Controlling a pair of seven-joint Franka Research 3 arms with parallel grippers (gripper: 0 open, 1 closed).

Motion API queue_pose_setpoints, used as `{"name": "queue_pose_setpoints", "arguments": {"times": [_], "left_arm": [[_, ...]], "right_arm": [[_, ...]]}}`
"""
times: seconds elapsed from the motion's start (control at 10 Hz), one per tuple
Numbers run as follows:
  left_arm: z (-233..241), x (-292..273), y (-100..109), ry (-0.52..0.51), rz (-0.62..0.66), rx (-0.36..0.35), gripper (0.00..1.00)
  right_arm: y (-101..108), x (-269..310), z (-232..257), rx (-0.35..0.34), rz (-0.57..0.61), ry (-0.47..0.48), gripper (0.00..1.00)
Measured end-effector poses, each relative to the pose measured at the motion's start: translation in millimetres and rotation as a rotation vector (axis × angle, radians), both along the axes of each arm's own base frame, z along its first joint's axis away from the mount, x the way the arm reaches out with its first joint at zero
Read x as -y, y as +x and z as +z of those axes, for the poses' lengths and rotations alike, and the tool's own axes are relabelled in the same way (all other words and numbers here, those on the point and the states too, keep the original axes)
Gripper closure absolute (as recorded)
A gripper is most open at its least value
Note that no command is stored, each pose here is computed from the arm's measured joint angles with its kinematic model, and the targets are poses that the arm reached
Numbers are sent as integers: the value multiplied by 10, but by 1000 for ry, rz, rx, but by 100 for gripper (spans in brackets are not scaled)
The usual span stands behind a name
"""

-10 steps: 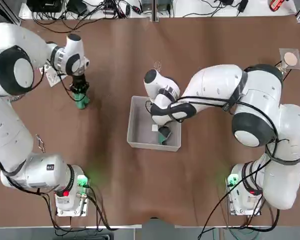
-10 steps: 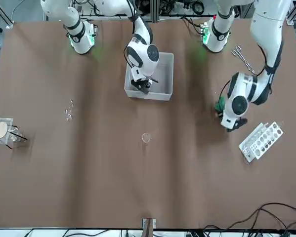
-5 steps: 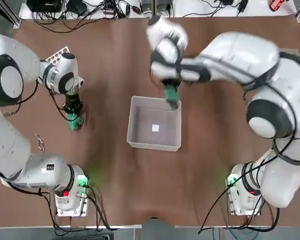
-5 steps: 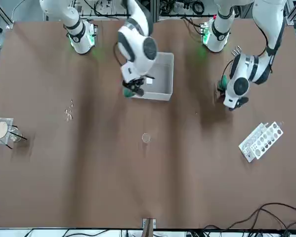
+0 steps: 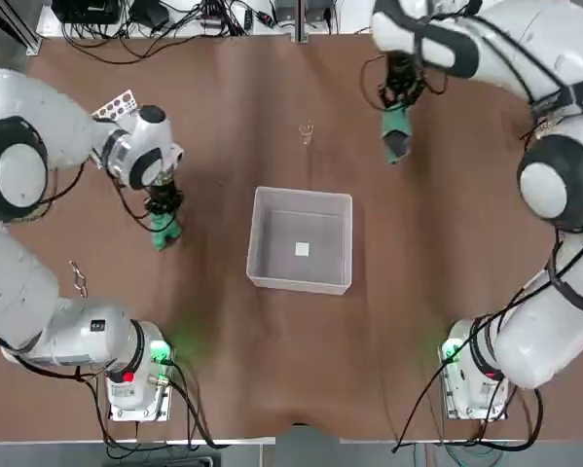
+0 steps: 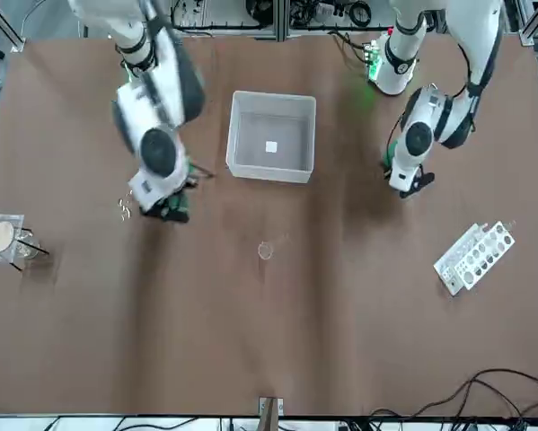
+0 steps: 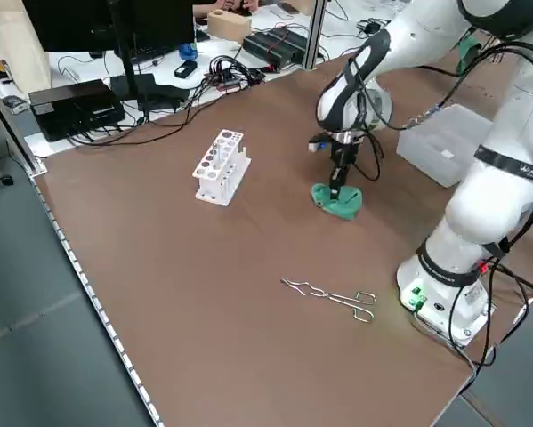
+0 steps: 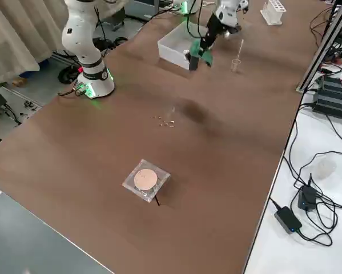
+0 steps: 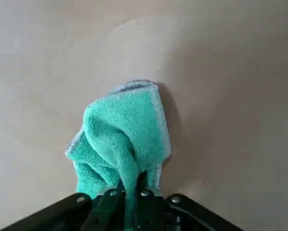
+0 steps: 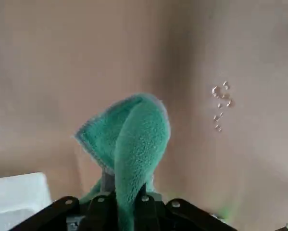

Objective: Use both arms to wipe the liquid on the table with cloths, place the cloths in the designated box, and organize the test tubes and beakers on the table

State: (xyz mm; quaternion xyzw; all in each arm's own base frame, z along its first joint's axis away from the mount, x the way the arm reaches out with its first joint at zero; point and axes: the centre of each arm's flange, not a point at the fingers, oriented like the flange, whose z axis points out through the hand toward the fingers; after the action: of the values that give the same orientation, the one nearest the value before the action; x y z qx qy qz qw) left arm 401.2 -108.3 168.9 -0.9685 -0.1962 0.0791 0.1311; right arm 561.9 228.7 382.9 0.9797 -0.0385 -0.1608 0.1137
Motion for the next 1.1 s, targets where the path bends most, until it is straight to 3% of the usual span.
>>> {"name": "queue_pose_setpoints", "arguments": {"times": [0.2, 0.4, 0.6, 0.9, 1.1], "left_arm": [[86, 596, 369, -57, 16, 82, 93], [201, 1227, 765, -144, 35, 154, 93], [239, 1446, 906, -178, 29, 172, 93], [94, 1042, 925, -84, 30, 83, 93], [62, 294, 976, -10, 5, 20, 93]], "right_arm": [[135, 894, -471, -5, 50, 81, 91], [52, 1733, -883, 24, 94, 152, 91], [2, 2425, -1059, 68, 154, 206, 91], [-154, 3207, -1195, 76, 206, 254, 91], [-350, 3190, -1483, 107, 230, 258, 91]]}}
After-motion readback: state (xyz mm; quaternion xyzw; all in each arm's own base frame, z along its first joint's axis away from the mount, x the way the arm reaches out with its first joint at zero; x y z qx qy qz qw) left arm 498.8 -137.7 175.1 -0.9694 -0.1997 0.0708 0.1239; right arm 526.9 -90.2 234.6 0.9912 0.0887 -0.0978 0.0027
